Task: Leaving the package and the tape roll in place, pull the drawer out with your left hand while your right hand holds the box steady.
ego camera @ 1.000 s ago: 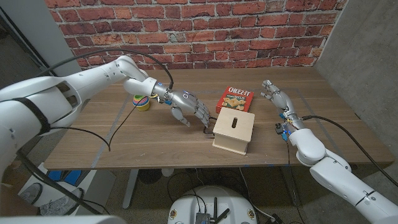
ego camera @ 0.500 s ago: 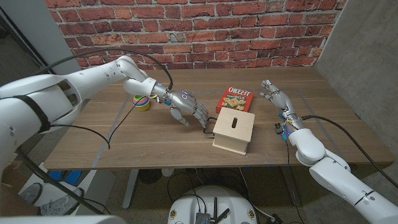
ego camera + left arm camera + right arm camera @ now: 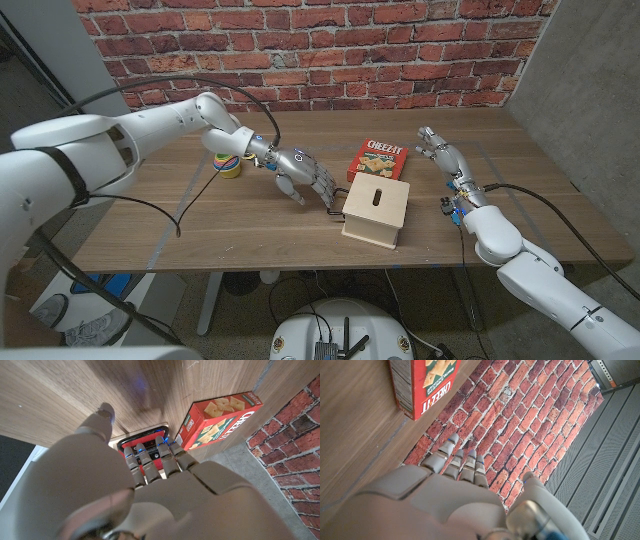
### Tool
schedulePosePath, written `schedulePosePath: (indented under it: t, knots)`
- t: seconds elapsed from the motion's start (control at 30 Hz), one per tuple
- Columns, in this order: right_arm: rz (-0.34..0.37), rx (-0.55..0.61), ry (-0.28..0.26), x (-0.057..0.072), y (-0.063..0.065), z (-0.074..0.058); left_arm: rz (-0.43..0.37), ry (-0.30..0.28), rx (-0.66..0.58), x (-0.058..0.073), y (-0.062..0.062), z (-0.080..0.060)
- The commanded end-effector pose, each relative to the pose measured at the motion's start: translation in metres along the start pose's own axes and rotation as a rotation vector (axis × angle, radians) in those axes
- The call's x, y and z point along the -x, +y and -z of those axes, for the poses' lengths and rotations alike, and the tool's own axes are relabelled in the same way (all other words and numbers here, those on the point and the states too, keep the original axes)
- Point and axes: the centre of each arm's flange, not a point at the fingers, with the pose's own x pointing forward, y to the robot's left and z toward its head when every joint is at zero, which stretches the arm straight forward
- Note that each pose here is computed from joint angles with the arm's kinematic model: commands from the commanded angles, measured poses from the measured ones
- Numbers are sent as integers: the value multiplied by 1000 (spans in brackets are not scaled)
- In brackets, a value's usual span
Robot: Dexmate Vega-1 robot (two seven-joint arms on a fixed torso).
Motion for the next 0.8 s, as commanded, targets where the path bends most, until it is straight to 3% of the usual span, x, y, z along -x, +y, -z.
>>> schedulePosePath:
  t: [0.03,0.8]
  knots:
    - [-8,4,-8,1,4,-4,-6,-10,-5,-7,-4,2]
    - [-62,42,-26,7,12,-21,-22,-9,-19,-19,-8,9]
